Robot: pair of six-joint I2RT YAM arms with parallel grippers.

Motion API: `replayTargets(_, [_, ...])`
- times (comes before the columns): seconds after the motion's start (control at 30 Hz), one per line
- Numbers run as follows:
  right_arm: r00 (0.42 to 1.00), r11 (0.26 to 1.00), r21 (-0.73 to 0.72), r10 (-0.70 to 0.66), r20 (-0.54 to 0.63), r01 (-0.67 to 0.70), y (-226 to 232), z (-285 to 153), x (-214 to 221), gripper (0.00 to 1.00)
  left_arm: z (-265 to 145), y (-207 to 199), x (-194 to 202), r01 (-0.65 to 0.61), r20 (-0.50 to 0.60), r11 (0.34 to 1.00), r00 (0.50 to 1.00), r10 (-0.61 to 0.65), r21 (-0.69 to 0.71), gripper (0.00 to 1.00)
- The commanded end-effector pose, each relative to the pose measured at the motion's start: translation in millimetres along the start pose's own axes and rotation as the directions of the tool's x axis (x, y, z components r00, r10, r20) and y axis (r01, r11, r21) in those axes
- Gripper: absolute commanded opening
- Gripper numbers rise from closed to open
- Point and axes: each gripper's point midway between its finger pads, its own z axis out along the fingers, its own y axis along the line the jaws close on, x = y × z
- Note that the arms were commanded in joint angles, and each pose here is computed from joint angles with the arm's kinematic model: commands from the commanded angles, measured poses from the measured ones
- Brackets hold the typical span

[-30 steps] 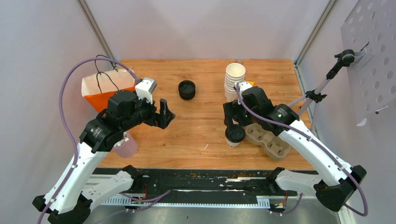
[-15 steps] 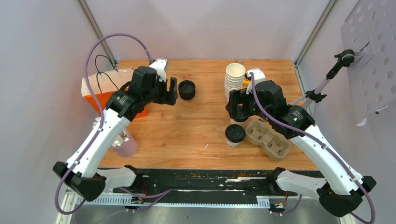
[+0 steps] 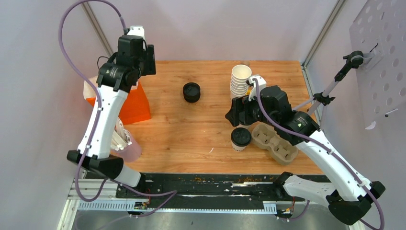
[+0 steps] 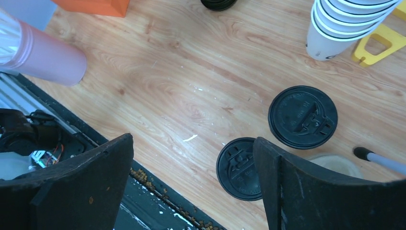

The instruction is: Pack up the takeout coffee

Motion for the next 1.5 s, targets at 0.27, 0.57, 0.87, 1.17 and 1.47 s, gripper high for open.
replayTargets(0.27, [0.999,0.996,-0.088,0.023,0.042,-0.019,19,-17,-20,0.94,45,39,40,0.01,-0.182,0.972,0.982,-0.054,-0.233,0.68])
replayTargets(0.57, [0.998,0.996,-0.068,0.051,-0.034,-0.053,17,-11,-4,0.94,71,47,70,-0.062,-0.273,0.964,0.962,-0.011,-0.257,0.62])
replayTargets(0.87, [0.996,0.997,-0.047,0.055,-0.073,-0.059,12,-12,8,0.93,67,41,79,-0.07,-0.302,0.976,0.953,0.005,-0.206,0.25])
replayTargets(1.17, [0.996,0.997,-0.063,0.039,-0.078,-0.044,14,-10,10,0.94,55,53,74,-0.103,-0.274,0.966,0.961,0.035,-0.237,0.29])
replayTargets(1.47, [0.997,0.998,-0.061,0.02,-0.075,-0.025,12,-11,9,0.94,70,59,62,-0.119,-0.268,0.95,0.963,0.04,-0.287,0.52])
